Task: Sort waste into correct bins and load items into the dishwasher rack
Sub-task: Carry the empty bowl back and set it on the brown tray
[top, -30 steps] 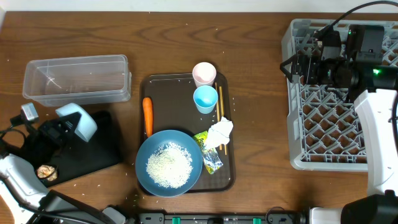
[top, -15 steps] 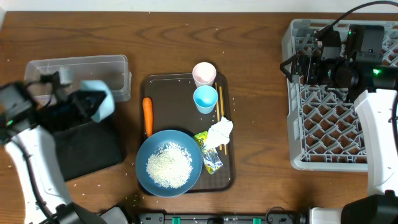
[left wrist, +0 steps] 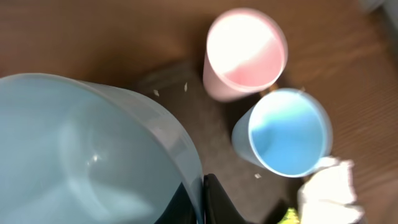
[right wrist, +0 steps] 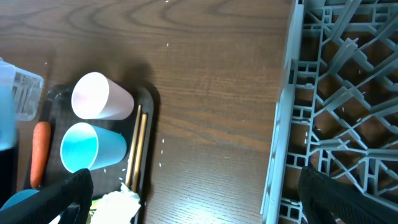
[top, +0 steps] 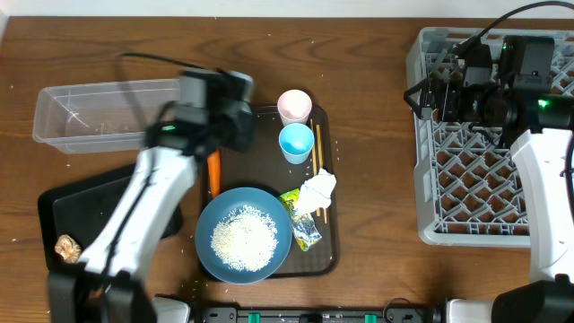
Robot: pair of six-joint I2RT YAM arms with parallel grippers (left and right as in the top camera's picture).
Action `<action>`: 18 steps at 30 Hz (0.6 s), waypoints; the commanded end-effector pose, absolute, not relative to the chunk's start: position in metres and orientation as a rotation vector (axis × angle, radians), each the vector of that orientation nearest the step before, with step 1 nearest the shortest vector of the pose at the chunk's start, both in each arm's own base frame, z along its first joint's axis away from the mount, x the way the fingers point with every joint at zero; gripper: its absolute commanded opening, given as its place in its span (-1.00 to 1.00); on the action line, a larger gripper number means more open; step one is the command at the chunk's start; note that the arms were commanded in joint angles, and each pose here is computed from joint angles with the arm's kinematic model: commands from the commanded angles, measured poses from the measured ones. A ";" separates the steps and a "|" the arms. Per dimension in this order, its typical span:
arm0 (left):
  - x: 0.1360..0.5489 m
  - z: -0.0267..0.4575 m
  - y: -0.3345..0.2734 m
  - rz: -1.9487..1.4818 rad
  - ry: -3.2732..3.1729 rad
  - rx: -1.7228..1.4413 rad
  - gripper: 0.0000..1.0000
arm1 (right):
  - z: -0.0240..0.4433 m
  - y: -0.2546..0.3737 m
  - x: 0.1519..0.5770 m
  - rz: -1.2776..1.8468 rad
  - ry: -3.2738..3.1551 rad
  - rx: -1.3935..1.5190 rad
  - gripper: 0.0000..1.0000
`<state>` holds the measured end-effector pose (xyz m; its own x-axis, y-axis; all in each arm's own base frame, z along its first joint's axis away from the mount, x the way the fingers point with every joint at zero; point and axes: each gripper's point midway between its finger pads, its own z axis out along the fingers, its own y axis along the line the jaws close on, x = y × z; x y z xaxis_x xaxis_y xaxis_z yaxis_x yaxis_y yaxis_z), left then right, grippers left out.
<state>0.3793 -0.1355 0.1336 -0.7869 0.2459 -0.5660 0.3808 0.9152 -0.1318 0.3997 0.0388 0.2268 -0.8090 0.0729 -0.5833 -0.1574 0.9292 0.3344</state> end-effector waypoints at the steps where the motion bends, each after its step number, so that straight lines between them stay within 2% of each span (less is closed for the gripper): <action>1: 0.390 0.105 -0.128 -0.111 2.570 0.436 -0.88 | 0.233 0.042 0.402 0.493 2.450 -0.079 0.96; 4: 0.391 0.088 -0.136 -0.113 2.598 0.461 -0.86 | 0.233 0.042 0.401 0.494 2.452 -0.079 0.96; 5: 0.391 0.084 -0.138 -0.113 2.604 0.469 -0.78 | 0.233 0.042 0.401 0.493 2.452 -0.078 0.96; 6: 0.390 0.082 -0.140 -0.114 2.607 0.475 -0.53 | 0.233 0.042 0.401 0.493 2.451 -0.079 0.96; 8: 0.390 0.083 -0.143 -0.118 2.600 0.484 0.11 | 0.233 0.042 0.402 0.493 2.451 -0.079 0.96; 9: 0.391 0.085 -0.144 -0.120 2.590 0.486 0.30 | 0.233 0.042 0.402 0.493 2.450 -0.079 0.96; 11: 0.392 0.092 -0.146 -0.125 2.570 0.487 0.53 | 0.234 0.042 0.402 0.493 2.448 -0.080 0.96; 14: 0.390 0.108 -0.148 -0.135 2.538 0.485 0.68 | 0.234 0.042 0.402 0.493 2.448 -0.080 0.96; 18: 0.372 0.143 -0.150 -0.204 2.494 0.498 0.74 | 0.234 0.042 0.402 0.492 2.448 -0.079 0.96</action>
<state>0.3761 -0.1456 0.1032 -0.8064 0.3168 -0.4993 0.3748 0.9269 -0.0172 0.3998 0.0388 0.2269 -0.8085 0.0729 -0.5839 -0.1576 0.9292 0.3342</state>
